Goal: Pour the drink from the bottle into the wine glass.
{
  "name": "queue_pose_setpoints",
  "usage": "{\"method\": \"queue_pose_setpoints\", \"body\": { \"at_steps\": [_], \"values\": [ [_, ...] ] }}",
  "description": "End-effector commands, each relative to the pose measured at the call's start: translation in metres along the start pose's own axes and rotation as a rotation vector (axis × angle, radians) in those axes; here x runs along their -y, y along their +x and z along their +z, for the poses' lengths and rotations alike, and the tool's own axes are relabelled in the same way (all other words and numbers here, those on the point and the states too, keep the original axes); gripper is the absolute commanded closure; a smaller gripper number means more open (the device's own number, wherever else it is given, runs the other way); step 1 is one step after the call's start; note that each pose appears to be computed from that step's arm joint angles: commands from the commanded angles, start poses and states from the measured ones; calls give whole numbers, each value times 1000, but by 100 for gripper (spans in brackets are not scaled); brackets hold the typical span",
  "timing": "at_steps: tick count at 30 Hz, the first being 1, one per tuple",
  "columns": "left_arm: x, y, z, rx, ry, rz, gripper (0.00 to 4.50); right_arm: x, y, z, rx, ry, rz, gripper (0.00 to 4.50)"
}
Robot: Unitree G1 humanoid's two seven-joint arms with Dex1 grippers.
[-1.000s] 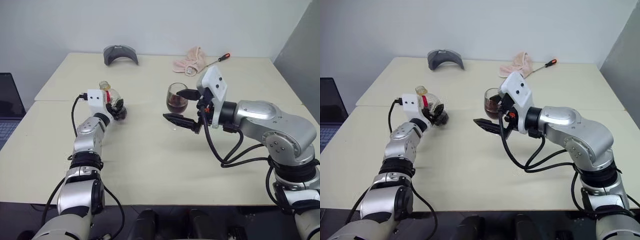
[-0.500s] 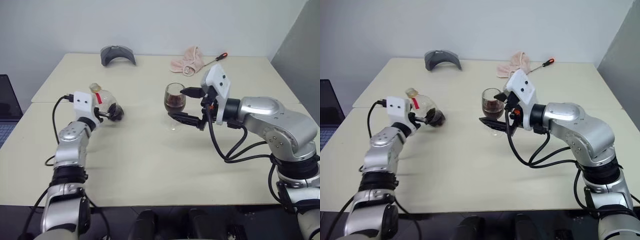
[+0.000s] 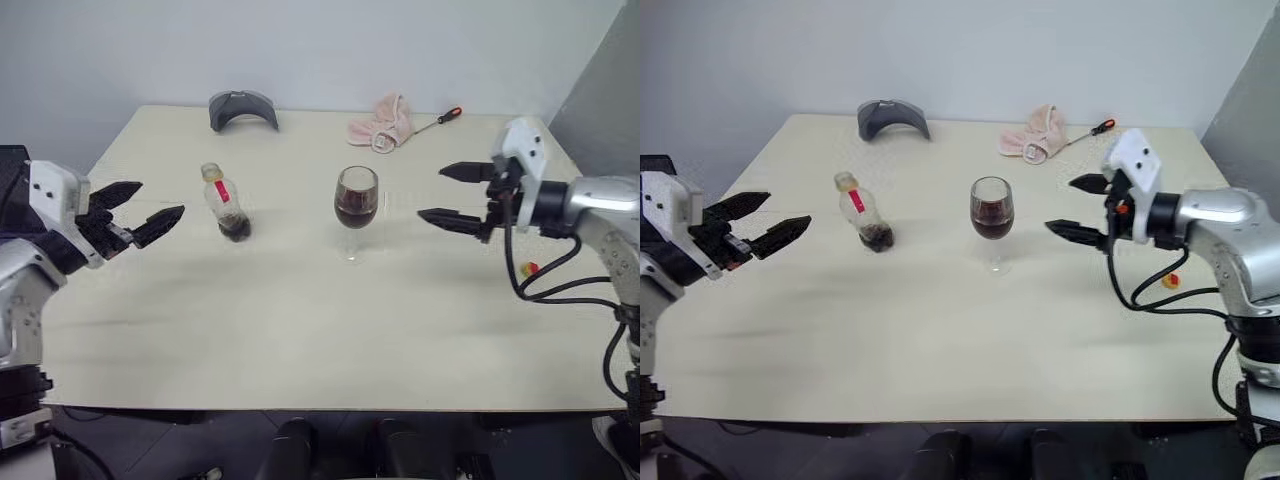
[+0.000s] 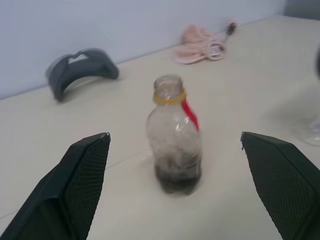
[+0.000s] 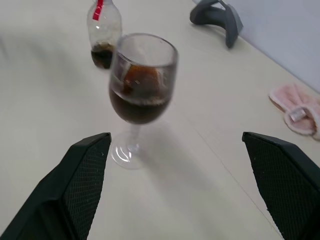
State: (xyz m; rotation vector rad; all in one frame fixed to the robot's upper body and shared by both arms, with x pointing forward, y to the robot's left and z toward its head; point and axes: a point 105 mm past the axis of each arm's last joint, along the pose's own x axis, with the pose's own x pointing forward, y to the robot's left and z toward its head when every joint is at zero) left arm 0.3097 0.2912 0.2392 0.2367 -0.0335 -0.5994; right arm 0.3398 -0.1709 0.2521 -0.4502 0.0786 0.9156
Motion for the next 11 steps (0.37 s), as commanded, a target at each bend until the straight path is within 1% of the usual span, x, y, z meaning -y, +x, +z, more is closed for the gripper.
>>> {"method": "queue_pose_setpoints", "body": {
  "at_steps": [1, 3, 7, 11],
  "values": [
    [9, -11, 43, 67, 68, -104, 2, 17, -23, 14, 43, -51, -24, 0],
    [11, -14, 50, 47, 93, -149, 2, 22, -31, 14, 52, -46, -16, 0],
    [22, -22, 74, 48, 101, -305, 2, 28, -44, 3, 20, -61, 21, 0],
    [32, -23, 76, 30, 79, -412, 2, 24, -38, 1, 17, -79, 79, 0]
  ]
}}
